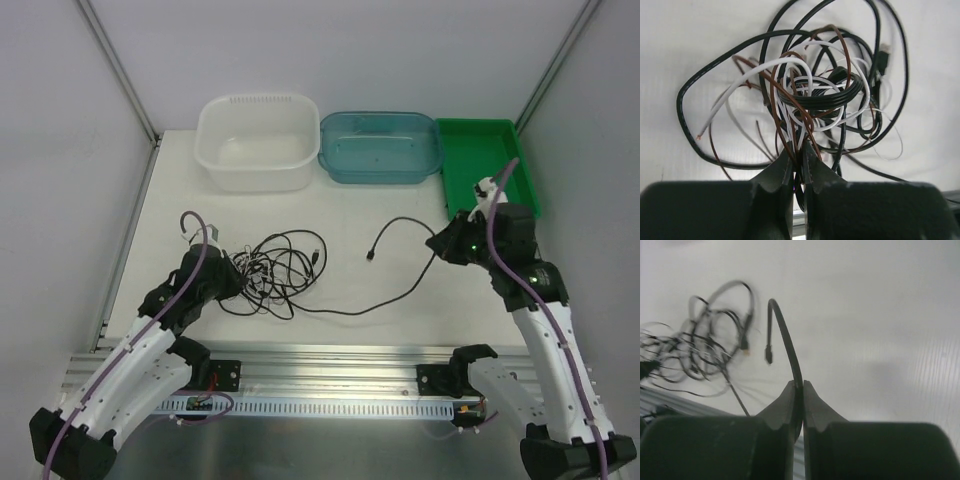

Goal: Untangle the cables

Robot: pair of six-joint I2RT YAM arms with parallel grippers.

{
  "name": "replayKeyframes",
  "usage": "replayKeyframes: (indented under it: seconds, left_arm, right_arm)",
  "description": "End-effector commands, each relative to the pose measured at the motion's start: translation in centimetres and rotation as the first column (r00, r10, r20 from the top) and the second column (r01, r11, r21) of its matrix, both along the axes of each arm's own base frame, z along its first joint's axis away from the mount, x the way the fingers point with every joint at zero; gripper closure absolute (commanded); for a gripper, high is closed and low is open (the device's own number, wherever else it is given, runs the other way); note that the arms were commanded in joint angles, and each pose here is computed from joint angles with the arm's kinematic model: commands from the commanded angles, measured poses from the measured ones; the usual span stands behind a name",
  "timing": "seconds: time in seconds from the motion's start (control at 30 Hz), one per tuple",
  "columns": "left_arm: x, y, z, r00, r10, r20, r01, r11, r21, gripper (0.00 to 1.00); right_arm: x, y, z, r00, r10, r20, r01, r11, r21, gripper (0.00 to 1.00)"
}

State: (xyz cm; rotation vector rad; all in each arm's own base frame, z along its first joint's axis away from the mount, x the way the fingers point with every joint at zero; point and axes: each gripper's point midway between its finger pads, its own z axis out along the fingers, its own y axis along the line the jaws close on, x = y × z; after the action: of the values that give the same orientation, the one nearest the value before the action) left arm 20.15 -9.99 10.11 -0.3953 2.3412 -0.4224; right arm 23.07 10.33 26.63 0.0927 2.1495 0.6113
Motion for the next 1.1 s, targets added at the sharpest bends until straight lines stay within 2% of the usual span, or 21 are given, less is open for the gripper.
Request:
replayKeyframes:
  seconds: [0.0, 0.03, 0.07, 0.1, 0.17, 0.2, 0.23, 0.27, 0.3, 0.33, 0.37, 0.43, 0.53, 0.63, 0.67, 0.73, 0.8, 0.83, 0.9, 1.07]
  left_arm:
    - [0.3, -1.5, 4.5, 0.982, -0.11, 0.155, 0.12, 0.991, -0.054, 1.0]
    - [0.3, -1.2, 4.6, 0.983, -0.095, 0.158, 0.104, 0.993, -0.052, 0.99]
    - [0.2, -0.8, 4.5, 0.985, -0.074, 0.157, 0.082, 0.996, -0.042, 0.91]
    - [0.3, 0.1, 4.1, 0.988, -0.034, 0.149, 0.037, 0.999, -0.017, 0.87]
    - [0.3, 0.5, 3.6, 0.992, -0.013, 0.126, 0.013, 1.0, -0.001, 0.91]
    - [0.3, 0.5, 3.5, 0.993, -0.012, 0.117, 0.011, 1.0, 0.001, 0.91]
    - [0.4, 0.4, 3.5, 0.994, -0.009, 0.109, 0.01, 1.0, -0.007, 0.92]
    - [0.4, 0.2, 3.4, 0.995, -0.011, 0.1, 0.013, 1.0, -0.012, 0.92]
    - [0.3, -0.1, 3.3, 0.996, -0.023, 0.082, 0.024, 1.0, -0.018, 0.95]
    - [0.3, -0.4, 3.4, 0.996, -0.03, 0.079, 0.032, 0.999, -0.026, 0.96]
    - [0.3, -0.6, 3.4, 0.997, -0.038, 0.068, 0.04, 0.999, -0.032, 0.97]
    - [0.4, -1.0, 3.9, 0.996, -0.05, 0.071, 0.053, 0.998, -0.044, 0.99]
    - [0.6, -0.9, 4.5, 0.995, -0.046, 0.09, 0.05, 0.998, -0.047, 1.0]
    - [0.7, -0.8, 5.2, 0.993, -0.042, 0.111, 0.047, 0.998, -0.047, 1.0]
    - [0.7, -0.8, 5.3, 0.993, -0.041, 0.113, 0.047, 0.998, -0.049, 1.0]
    - [0.8, -0.8, 5.4, 0.993, -0.038, 0.115, 0.044, 0.998, -0.052, 1.0]
    - [0.8, -1.0, 5.5, 0.993, -0.042, 0.113, 0.048, 0.997, -0.055, 1.0]
    - [0.7, -1.0, 5.4, 0.993, -0.044, 0.11, 0.05, 0.997, -0.056, 1.0]
    - [0.8, -1.0, 5.6, 0.992, -0.045, 0.116, 0.052, 0.997, -0.057, 1.0]
    - [0.9, -1.0, 6.1, 0.99, -0.047, 0.134, 0.054, 0.997, -0.054, 1.0]
  right_arm:
    - [-0.4, -0.2, -8.3, 0.982, -0.029, -0.185, 0.019, 0.998, -0.057, 0.95]
    - [-0.4, -0.6, -9.7, 0.977, -0.052, -0.208, 0.036, 0.996, -0.077, 0.97]
    - [-1.0, -0.9, -11.8, 0.966, -0.066, -0.252, 0.042, 0.994, -0.097, 0.98]
    - [-1.0, -1.7, -12.6, 0.961, -0.101, -0.256, 0.067, 0.988, -0.137, 0.98]
    - [-1.4, -2.8, -14.4, 0.942, -0.146, -0.301, 0.088, 0.976, -0.2, 0.93]
    - [-1.5, -3.3, -14.9, 0.934, -0.163, -0.319, 0.09, 0.968, -0.233, 0.89]
    - [-1.4, -4.3, -15.4, 0.921, -0.208, -0.329, 0.113, 0.952, -0.285, 0.76]
    - [-1.7, -4.4, -15.9, 0.909, -0.214, -0.358, 0.1, 0.945, -0.311, 0.69]
    - [-1.5, -3.9, -15.5, 0.921, -0.184, -0.343, 0.067, 0.943, -0.325, 0.62]
    - [-1.4, -3.5, -15.2, 0.928, -0.171, -0.33, 0.052, 0.939, -0.341, 0.48]
    - [-1.4, -2.8, -15.0, 0.934, -0.145, -0.327, 0.022, 0.936, -0.351, 0.44]
    - [-1.3, -0.1, -13.5, 0.958, -0.043, -0.285, -0.066, 0.929, -0.363, 0.4]
    - [-1.0, 4.6, -12.0, 0.971, 0.114, -0.211, -0.18, 0.929, -0.322, 0.39]
    - [-2.6, 10.3, -11.6, 0.922, 0.345, -0.177, -0.382, 0.886, -0.262, 0.4]
    - [-3.3, 12.5, -11.2, 0.884, 0.443, -0.147, -0.467, 0.843, -0.269, 0.4]
    - [-4.6, 15.2, -13.0, 0.803, 0.557, -0.211, -0.596, 0.746, -0.297, 0.4]
    - [-6.5, 18.0, -13.7, 0.688, 0.687, -0.234, -0.722, 0.61, -0.327, 0.41]
    - [-7.0, 18.9, -15.9, 0.636, 0.71, -0.302, -0.769, 0.549, -0.328, 0.41]
    - [-8.1, 20.8, -16.5, 0.547, 0.777, -0.312, -0.827, 0.447, -0.34, 0.41]
    - [-8.9, 22.8, -20.4, 0.419, 0.806, -0.418, -0.892, 0.28, -0.354, 0.41]
